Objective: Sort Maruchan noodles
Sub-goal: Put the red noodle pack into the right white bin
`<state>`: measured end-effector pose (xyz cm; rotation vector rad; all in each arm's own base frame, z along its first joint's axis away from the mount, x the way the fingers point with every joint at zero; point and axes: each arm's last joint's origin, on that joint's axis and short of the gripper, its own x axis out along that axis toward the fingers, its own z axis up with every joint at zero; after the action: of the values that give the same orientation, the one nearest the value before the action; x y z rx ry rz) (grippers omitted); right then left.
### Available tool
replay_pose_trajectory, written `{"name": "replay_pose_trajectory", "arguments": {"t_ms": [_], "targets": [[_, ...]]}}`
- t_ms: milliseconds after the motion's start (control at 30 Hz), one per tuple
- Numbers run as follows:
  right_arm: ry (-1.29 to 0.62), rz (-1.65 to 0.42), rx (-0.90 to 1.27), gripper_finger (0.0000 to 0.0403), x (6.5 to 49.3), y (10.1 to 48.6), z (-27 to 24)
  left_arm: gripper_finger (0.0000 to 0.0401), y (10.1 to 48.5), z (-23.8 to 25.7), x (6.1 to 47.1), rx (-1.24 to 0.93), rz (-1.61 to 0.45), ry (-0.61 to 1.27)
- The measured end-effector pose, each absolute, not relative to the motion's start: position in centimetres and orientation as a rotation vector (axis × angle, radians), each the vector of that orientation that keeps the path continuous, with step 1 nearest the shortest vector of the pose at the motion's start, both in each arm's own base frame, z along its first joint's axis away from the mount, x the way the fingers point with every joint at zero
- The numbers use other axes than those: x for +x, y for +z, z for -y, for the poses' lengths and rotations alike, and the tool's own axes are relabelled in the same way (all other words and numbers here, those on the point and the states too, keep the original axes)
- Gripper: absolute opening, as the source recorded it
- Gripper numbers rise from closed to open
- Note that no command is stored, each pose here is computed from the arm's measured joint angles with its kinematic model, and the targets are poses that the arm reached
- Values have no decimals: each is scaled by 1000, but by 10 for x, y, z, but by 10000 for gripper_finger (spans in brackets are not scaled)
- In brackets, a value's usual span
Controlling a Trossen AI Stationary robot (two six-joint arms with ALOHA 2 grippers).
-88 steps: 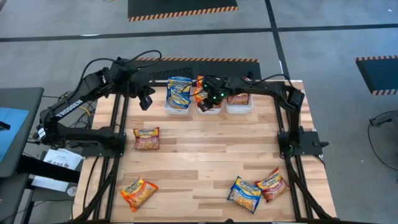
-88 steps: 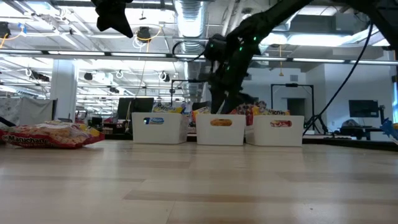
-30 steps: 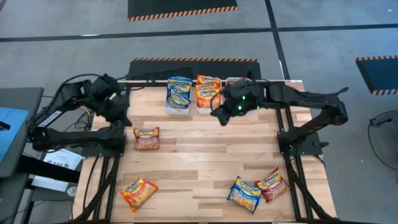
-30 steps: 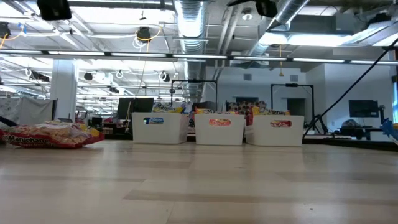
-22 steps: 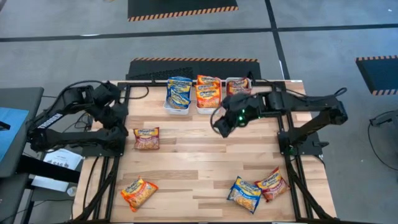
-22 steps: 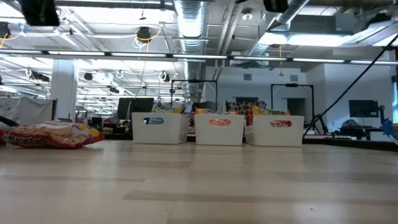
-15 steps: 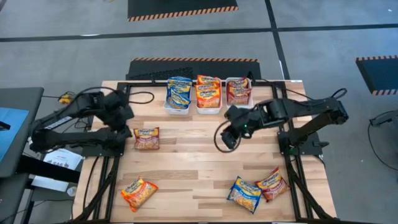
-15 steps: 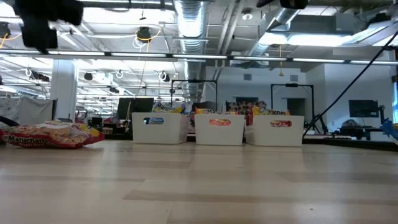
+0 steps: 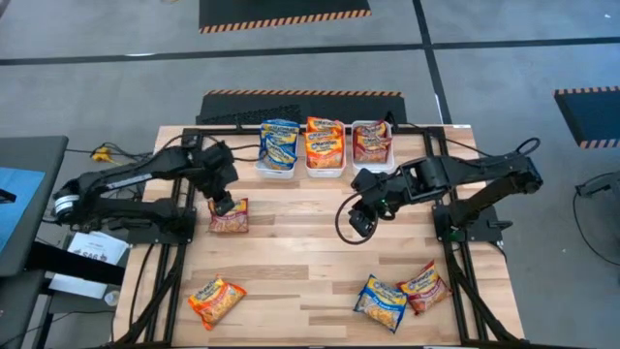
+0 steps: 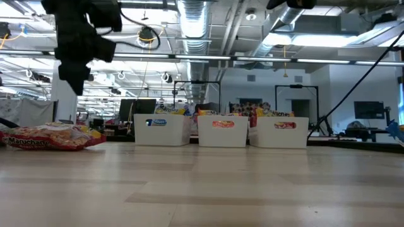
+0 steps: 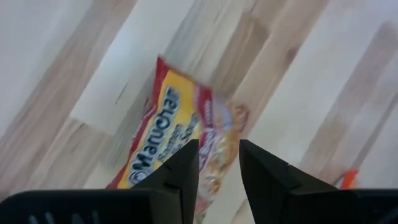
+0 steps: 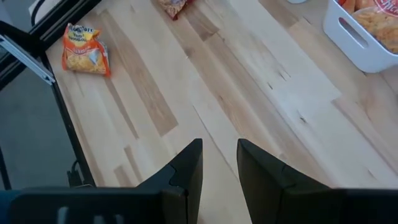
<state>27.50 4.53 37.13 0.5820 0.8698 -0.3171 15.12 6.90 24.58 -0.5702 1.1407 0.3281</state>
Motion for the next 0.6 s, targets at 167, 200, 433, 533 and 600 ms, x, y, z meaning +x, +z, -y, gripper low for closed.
{"name": "replay_pose_trajectory", "arguments": {"t_ms": [167,200,433,533,600], "targets": [[-304,-874,558,124,275,371,-45,100,232,-82,152,-573,-1308,314],[-303,-874,556,124,275,371,-45,100,231,-84,152,-571,-1327,309],[-304,-872,553,124,275,371,-45,100,235,-98,147,-567,-1353,281],[-320,-862,542,124,275,371,-44,100,240,-103,145,-549,-1336,274],[-323,-861,542,124,275,371,-44,100,240,-106,143,-545,-1341,291]]}}
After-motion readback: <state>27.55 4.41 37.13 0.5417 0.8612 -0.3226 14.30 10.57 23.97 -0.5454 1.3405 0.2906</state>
